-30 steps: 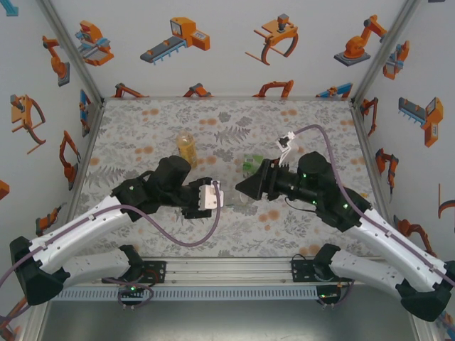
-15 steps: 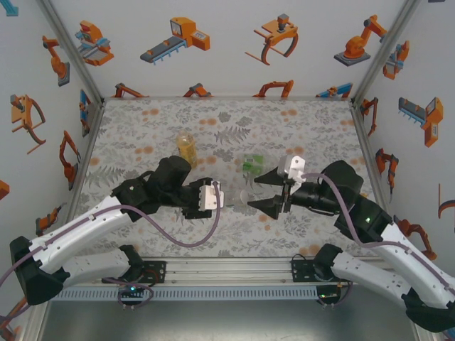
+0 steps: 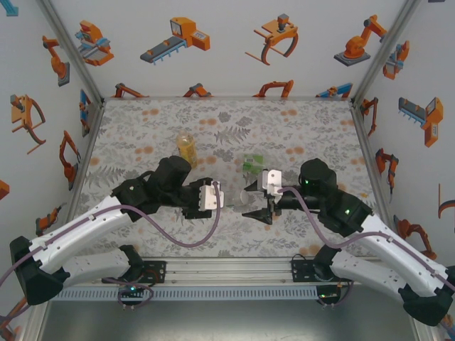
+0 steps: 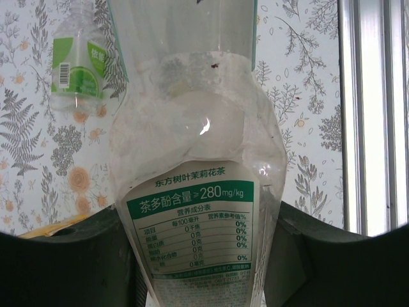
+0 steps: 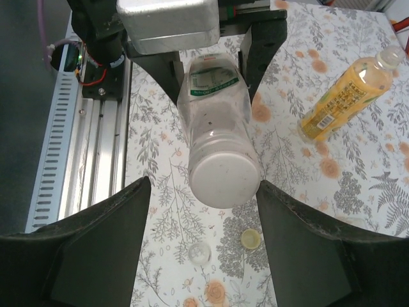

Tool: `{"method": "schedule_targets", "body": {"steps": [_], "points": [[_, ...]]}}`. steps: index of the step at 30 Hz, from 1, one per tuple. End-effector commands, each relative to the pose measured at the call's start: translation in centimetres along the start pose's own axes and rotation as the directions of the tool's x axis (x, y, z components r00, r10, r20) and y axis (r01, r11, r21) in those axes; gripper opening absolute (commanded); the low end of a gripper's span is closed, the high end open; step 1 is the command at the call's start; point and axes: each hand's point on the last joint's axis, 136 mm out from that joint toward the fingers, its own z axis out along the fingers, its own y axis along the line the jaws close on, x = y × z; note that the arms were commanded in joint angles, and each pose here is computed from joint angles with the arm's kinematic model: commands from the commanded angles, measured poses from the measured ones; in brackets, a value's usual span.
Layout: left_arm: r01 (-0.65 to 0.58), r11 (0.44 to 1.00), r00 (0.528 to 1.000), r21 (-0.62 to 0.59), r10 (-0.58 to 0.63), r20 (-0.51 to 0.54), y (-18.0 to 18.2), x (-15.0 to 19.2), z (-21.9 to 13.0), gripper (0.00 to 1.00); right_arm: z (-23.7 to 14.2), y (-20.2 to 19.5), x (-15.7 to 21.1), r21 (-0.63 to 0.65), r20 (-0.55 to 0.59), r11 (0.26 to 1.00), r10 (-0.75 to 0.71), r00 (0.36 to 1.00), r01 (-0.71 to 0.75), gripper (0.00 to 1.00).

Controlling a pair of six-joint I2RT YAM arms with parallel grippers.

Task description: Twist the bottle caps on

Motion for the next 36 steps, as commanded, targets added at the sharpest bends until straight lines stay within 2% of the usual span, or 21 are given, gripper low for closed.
{"method": "schedule_targets", "body": {"steps": [1, 8, 18, 22, 27, 31, 33, 36], "points": [[-0.024, 1.000, 0.999, 0.014, 0.023, 0.035, -0.3, -0.9, -0.3, 0.00, 0.1, -0.2, -0.8, 0.000, 0.038, 0.999, -0.044, 0.998, 0.044, 0.61], [-0.025, 1.000, 0.999, 0.019, 0.024, 0.036, -0.4, -0.9, -0.2, 0.00, 0.2, -0.4, -1.3, 0.009, 0.067, 0.999, -0.037, 0.997, 0.037, 0.56], [-0.027, 1.000, 0.999, 0.013, 0.026, 0.036, -0.3, -0.9, -0.3, 0.00, 0.5, -0.3, -1.3, -0.012, 0.070, 1.000, -0.026, 0.997, 0.027, 0.43], [-0.026, 1.000, 0.999, 0.012, 0.026, 0.032, -0.3, -0.8, -0.3, 0.00, 0.4, 0.0, -1.3, -0.030, 0.057, 0.999, 0.016, 0.998, -0.014, 0.33], [-0.027, 1.000, 0.999, 0.005, 0.027, 0.030, -0.2, -0.8, -0.4, 0.00, 0.4, -1.3, -0.9, 0.037, 0.037, 0.987, 0.154, 0.987, -0.155, 0.17], [-0.029, 1.000, 0.999, 0.001, 0.029, 0.031, -0.1, -0.8, -0.5, 0.00, 0.6, -2.4, -0.6, 0.089, 0.065, 0.940, 0.323, 0.944, -0.328, 0.08], [-0.028, 1.000, 0.999, -0.002, 0.028, 0.032, -0.1, -0.9, -0.5, 0.00, 0.6, -3.3, -0.6, 0.121, 0.110, 0.894, 0.419, 0.901, -0.431, 0.01], [-0.029, 1.000, 0.999, -0.005, 0.029, 0.035, 0.0, -0.9, -0.5, 0.00, 0.6, -4.9, 0.0, 0.175, 0.180, 0.779, 0.575, 0.798, -0.601, 0.00]]}}
